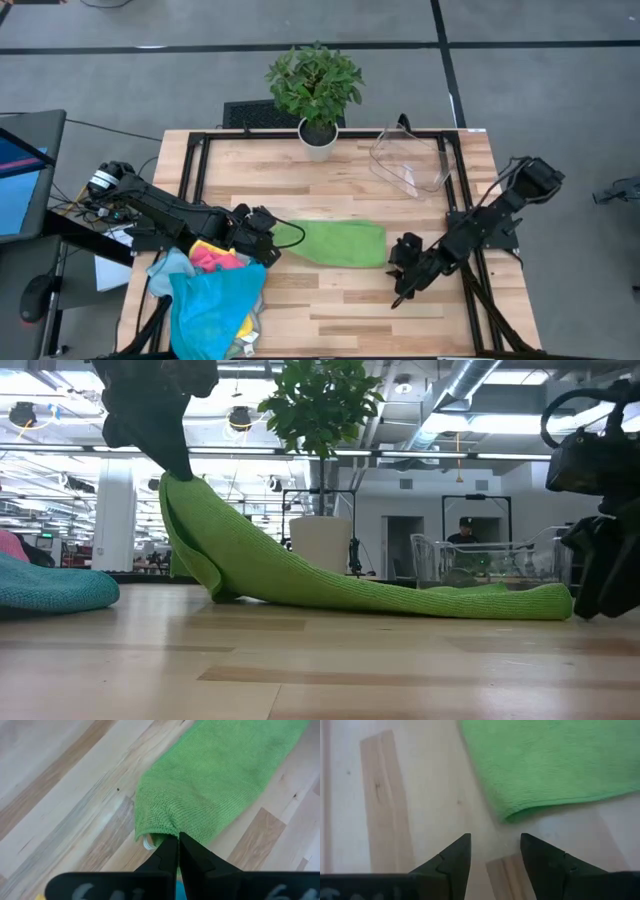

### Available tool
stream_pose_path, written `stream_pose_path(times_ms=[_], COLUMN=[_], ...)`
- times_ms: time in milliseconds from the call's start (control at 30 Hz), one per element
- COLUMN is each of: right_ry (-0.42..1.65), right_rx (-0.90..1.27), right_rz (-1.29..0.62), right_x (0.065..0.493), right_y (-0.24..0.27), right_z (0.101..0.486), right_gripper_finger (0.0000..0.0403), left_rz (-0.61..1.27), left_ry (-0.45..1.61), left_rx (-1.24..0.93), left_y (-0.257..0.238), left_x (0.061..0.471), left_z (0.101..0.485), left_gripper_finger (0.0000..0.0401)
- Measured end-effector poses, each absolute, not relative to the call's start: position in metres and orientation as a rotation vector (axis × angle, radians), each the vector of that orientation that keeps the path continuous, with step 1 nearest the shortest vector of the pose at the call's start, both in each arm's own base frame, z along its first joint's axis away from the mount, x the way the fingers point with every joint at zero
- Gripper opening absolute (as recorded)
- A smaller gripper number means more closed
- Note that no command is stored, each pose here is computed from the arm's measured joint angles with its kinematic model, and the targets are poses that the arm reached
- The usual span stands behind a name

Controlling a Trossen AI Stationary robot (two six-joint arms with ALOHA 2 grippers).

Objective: Fold microfiber towels
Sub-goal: Fold the green microfiber towel

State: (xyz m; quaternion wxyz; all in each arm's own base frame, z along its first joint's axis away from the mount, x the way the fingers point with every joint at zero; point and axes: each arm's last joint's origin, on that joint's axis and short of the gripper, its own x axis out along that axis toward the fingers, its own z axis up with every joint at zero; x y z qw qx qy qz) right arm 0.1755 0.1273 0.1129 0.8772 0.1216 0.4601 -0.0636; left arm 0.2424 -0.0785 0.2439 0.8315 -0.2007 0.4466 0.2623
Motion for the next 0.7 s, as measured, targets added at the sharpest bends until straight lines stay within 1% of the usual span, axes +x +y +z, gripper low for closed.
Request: stream_pose_path(times_ms=[267, 400, 500, 700], right_ry=[0.936, 0.922, 0.914, 0.917], right_rx=[0.181, 0.159, 0.116, 0.094], right_rz=[-0.154, -0.152, -0.133, -0.152], right_x=[0.183, 0.185, 0.188, 0.193], right_y=[0.129, 0.128, 0.126, 0.118], right_z=[0.101, 0.101, 0.101, 0.101], right_gripper_finger=[0.0191, 0.0180, 0.0160, 0.0104], left_rz=[0.557, 0.554, 0.561, 0.560], left_ry=[0.947, 0.948, 0.941, 0.941], left_rx=[-0.425, -0.420, -0.413, -0.409], left_y=[-0.079, -0.078, -0.078, -0.078], left_x=[0.242, 0.242, 0.242, 0.242], left_z=[0.244, 0.244, 0.244, 0.244], left_gripper_finger=[0.0000, 0.0000, 0.0000, 0.0000])
